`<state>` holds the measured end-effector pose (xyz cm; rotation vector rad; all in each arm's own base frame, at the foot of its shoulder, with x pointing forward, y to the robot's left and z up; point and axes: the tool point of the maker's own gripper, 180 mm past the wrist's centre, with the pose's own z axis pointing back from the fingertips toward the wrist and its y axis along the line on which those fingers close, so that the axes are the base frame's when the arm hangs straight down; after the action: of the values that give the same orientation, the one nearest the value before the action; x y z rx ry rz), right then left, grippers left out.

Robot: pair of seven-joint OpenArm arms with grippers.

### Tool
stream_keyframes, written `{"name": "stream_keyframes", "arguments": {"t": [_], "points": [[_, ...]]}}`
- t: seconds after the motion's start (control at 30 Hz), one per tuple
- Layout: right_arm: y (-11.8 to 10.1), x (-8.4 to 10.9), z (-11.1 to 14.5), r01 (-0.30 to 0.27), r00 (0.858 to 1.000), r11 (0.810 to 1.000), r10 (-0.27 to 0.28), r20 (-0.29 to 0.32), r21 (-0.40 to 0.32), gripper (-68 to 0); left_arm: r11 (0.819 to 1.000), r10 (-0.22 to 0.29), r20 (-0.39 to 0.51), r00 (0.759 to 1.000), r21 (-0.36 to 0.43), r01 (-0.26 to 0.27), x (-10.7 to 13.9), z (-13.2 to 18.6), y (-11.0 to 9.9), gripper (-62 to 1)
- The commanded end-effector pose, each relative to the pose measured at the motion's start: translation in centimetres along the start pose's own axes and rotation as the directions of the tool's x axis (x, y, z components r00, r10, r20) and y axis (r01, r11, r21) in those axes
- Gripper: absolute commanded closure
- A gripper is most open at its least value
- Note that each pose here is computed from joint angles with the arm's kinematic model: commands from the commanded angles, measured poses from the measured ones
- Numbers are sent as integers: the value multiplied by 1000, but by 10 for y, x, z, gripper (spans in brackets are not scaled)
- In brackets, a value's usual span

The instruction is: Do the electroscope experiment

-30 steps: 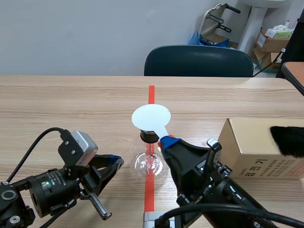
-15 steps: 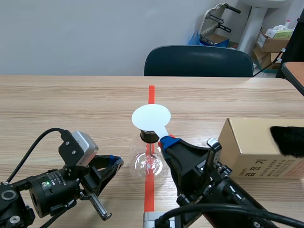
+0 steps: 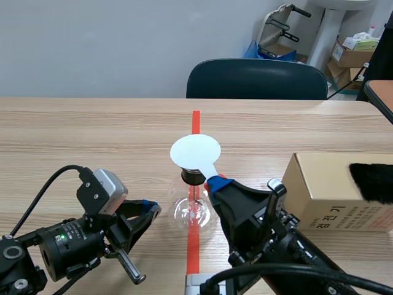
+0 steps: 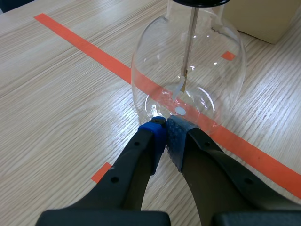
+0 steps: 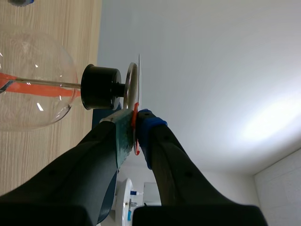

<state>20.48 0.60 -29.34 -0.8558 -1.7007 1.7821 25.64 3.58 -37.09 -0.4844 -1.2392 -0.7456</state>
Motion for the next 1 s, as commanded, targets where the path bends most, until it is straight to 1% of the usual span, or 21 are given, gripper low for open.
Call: {"name": "stream_keyframes", "arguments": {"t": [0.0, 0.97], "points": [[-4, -4, 0, -18, 1000, 1000, 18, -1, -14, -20, 1000, 8, 38, 999, 2, -8, 11, -4, -1, -41], [-4, -4, 0, -18, 1000, 1000, 18, -1, -14, -20, 1000, 13, 41, 999, 2, -13, 12, -6, -3, -41]]}}
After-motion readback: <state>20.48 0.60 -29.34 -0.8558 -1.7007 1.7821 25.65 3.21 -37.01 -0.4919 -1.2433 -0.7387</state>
